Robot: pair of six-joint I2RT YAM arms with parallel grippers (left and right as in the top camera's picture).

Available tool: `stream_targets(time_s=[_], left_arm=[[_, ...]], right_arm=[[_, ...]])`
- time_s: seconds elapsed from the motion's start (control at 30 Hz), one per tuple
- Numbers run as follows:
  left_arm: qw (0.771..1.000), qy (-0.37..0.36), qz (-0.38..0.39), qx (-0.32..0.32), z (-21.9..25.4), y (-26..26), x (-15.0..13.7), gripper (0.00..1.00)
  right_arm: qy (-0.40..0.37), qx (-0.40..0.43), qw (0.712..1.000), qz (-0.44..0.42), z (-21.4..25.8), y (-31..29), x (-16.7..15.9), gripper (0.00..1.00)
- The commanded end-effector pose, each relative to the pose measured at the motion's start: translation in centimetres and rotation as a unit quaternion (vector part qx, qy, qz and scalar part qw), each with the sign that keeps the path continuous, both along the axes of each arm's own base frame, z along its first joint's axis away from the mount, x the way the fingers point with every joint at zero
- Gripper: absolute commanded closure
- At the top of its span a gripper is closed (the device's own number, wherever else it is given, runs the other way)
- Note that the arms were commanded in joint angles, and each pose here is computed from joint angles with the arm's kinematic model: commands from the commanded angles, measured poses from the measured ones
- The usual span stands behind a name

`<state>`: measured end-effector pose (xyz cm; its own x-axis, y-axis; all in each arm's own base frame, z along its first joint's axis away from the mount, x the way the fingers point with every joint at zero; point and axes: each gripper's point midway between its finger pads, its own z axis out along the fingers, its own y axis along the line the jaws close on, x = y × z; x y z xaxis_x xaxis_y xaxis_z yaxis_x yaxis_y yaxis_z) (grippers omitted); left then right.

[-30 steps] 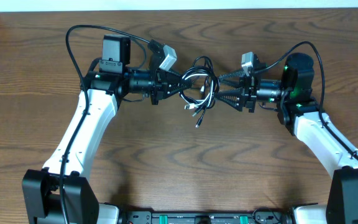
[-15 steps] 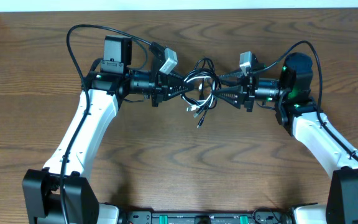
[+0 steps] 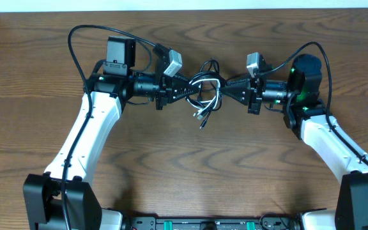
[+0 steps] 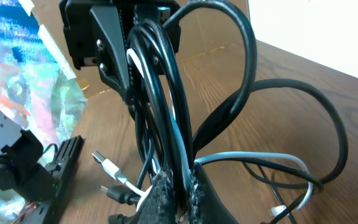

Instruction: Untangle cables

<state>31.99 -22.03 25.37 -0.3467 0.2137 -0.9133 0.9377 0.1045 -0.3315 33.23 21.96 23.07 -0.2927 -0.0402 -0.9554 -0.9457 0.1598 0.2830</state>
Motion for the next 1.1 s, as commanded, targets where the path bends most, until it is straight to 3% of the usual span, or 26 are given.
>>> stream_targets(time_s=[0.0, 0.43, 0.63, 0.8, 0.83, 0.87, 0.93, 1.07], left_arm=[[0.999, -0.003, 0.027, 0.038, -0.8, 0.4, 0.5, 0.92], [0.996, 0.007, 0.049, 0.071, -2.1, 0.9, 1.0, 0.92], [0.996, 0.008, 0.052, 0.076, -2.2, 1.0, 1.1, 0.92], [0.997, 0.002, 0.044, 0.062, -1.7, 0.8, 1.0, 0.92], [0.997, 0.003, 0.045, 0.061, -1.7, 0.7, 1.0, 0.93], [0.997, 0.006, 0.047, 0.06, -1.6, 0.7, 1.1, 0.92], [0.998, 0.009, 0.045, 0.053, -1.4, 0.6, 1.0, 0.93], [0.999, 0.008, 0.027, 0.034, -0.7, 0.4, 0.5, 0.92]], right_arm=[[0.009, 0.01, 1.0, -0.001, 0.7, 0.0, 0.2, 0.99], [-0.041, 0.027, 0.998, -0.049, 2.8, -3.2, 2.4, 0.99], [-0.036, 0.027, 0.998, -0.054, 2.7, -3.5, 2.6, 0.99], [0.011, 0.023, 0.998, -0.055, 1.6, -3.5, 2.5, 0.98], [0.022, 0.021, 0.998, -0.055, 1.3, -3.5, 2.5, 0.96], [0.034, 0.02, 0.998, -0.056, 1.0, -3.5, 2.4, 0.81], [0.044, 0.017, 0.997, -0.056, 0.6, -3.5, 2.3, 0.67], [0.043, 0.013, 0.996, -0.071, 0.4, -3.7, 2.8, 0.59]])
